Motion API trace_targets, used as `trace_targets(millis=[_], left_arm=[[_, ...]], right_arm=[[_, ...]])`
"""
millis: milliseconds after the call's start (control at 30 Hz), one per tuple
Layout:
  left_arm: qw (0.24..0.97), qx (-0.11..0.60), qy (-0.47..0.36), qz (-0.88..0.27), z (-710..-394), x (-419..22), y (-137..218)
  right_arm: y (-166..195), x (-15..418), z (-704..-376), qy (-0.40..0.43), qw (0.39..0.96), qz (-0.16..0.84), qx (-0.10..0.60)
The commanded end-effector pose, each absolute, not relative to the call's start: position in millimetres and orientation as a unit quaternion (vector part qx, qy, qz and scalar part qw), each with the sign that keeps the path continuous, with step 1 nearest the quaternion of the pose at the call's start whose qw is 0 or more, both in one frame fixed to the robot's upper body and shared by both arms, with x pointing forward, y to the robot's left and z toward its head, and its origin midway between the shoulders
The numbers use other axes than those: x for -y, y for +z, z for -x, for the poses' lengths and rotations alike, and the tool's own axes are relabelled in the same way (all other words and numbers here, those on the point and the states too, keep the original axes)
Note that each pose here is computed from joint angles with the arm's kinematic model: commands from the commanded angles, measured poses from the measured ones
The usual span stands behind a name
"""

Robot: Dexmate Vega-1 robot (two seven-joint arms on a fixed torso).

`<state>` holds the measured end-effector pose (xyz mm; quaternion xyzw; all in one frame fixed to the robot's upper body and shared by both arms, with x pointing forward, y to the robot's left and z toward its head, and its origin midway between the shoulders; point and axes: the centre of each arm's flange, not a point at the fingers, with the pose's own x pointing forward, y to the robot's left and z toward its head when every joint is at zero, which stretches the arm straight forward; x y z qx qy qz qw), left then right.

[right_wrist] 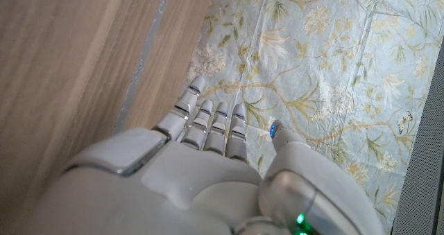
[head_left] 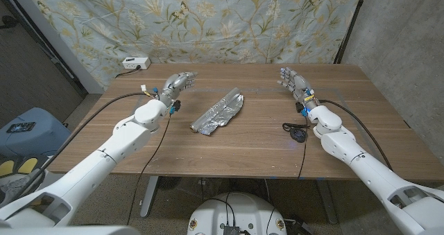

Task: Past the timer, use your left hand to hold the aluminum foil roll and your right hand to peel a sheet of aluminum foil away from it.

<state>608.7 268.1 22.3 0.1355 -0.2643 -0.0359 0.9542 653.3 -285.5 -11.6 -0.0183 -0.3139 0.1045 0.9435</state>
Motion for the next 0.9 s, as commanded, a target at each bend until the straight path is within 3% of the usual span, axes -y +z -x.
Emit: trace_targets(millis=[33, 900], left_arm=[[0.949, 0.256, -0.001, -0.185, -595.5, -250.4, 33.7], [0.939, 0.228, 0.053, -0.252, -590.3, -197.4, 43.6]], right_arm=[[-5.1, 293.7, -656.4, 0.111, 0.942, 0.024, 0.317], [8.5, 327.3, -670.7, 0.134, 0.938, 0.033, 0.317]])
